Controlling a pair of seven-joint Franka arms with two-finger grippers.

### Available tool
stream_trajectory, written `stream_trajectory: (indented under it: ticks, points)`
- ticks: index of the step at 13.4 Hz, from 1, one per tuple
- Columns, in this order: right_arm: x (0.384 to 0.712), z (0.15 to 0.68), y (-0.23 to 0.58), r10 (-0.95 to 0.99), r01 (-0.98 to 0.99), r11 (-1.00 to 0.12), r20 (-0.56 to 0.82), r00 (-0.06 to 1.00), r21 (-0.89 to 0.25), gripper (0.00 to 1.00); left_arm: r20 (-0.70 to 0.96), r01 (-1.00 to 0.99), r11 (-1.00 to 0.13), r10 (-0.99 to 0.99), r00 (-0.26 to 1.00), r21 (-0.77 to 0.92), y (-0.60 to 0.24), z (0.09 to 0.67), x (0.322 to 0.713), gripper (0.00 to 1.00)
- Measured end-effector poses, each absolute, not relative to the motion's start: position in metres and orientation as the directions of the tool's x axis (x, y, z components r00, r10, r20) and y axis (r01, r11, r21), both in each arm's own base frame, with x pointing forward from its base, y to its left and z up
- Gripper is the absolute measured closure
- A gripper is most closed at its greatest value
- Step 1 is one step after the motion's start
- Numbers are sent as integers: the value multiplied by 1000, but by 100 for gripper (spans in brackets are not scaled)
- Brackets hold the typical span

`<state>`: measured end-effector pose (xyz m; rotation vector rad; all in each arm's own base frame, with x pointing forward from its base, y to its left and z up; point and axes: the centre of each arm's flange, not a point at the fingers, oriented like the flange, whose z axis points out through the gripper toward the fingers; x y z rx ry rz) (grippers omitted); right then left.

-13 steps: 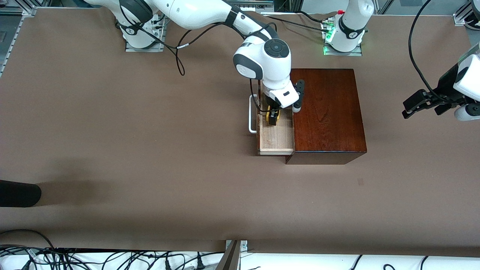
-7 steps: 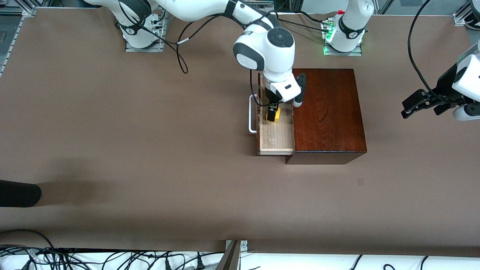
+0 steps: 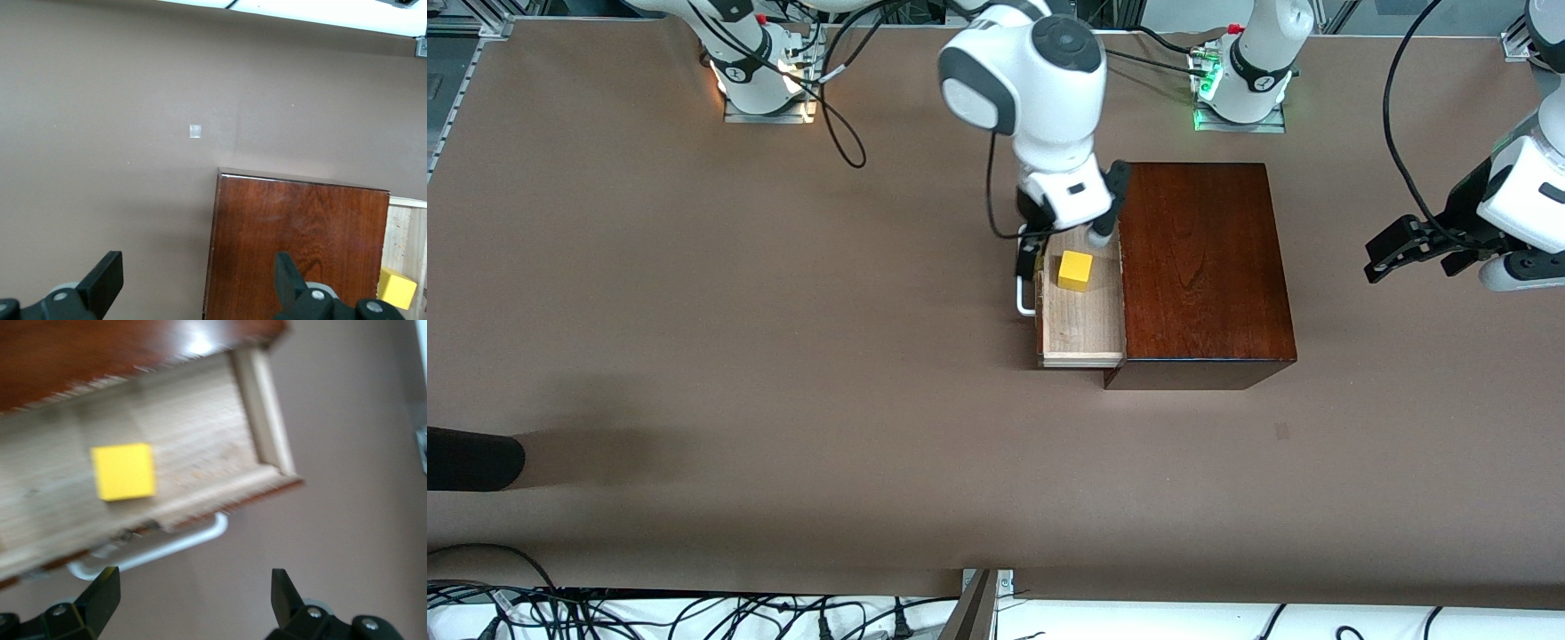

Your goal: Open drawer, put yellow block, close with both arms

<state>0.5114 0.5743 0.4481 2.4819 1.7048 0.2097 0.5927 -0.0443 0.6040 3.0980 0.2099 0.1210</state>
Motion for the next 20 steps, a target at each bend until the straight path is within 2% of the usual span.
stream_trajectory:
  ticks: [3, 7, 11, 15, 20]
  points:
    - [553, 468, 523, 892, 880, -452, 45, 450, 150, 0, 76, 112, -991, 117, 990, 68, -60, 607, 592, 0]
    - [584, 482, 468, 815, 806, -574, 12, 579, 142, 0, 48, 139, -987, 144, 988, 85, -126, 613, 582, 0]
    - [613, 493, 383, 717, 711, -694, 20, 697, 114, 0, -12, 230, -969, 230, 973, 90, -207, 594, 568, 0]
    - [622, 518, 279, 568, 565, -822, 35, 822, 71, 0, -75, 298, -954, 295, 953, 39, -301, 556, 542, 0]
    - [616, 537, 165, 363, 361, -932, 49, 931, 35, 0, -60, 442, -891, 449, 892, -106, -407, 481, 506, 0]
